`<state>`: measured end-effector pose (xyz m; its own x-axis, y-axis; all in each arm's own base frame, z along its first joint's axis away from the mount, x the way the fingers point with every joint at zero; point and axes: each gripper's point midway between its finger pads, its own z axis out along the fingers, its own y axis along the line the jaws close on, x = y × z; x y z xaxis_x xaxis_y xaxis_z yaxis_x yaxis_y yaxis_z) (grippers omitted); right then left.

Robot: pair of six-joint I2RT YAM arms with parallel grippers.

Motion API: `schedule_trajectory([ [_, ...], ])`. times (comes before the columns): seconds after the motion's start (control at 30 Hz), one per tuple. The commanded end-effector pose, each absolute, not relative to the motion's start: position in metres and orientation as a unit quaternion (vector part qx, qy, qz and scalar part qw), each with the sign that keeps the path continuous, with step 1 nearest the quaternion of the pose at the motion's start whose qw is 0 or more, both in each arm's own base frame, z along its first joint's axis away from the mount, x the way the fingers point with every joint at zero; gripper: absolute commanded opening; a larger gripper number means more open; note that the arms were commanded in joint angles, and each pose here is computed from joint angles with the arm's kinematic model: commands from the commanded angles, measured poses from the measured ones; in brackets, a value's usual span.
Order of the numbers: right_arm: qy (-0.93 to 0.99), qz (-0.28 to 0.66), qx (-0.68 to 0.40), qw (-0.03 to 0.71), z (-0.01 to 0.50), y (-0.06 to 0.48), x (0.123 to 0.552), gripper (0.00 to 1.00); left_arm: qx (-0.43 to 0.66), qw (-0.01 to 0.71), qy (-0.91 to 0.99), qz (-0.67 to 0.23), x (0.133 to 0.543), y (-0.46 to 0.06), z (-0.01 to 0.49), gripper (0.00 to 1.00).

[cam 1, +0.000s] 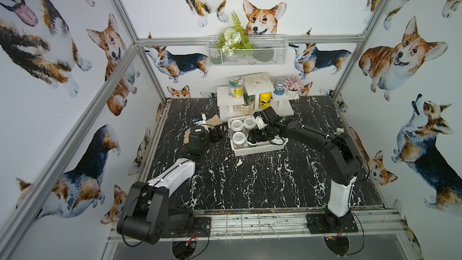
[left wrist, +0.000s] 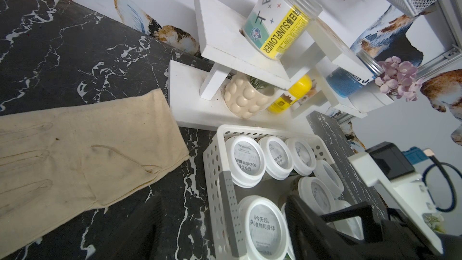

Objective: Put the yogurt in the basket
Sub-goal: Adjust the yogurt in the basket.

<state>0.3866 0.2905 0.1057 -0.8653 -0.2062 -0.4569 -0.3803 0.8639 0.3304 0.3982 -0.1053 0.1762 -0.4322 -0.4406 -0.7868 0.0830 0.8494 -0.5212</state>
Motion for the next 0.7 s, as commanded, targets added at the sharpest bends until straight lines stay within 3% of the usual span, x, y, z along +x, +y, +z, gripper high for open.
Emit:
schedule_trajectory([
  [0.0, 0.94, 0.212, -0.16, 0.214, 0.107, 0.293, 0.389, 0.85, -0.109, 0.529, 0.802, -0.254, 0.401, -0.106, 0.183, 0.81],
  [0.37, 0.907, 0.268, -0.164, 0.281, 0.192, 0.298, 0.379, 0.88, -0.109, 0.529, 0.803, -0.254, 0.401, -0.106, 0.182, 0.81],
  [0.67, 0.922, 0.255, -0.127, 0.261, 0.155, 0.267, 0.392, 0.89, -0.109, 0.528, 0.803, -0.253, 0.401, -0.106, 0.182, 0.81],
])
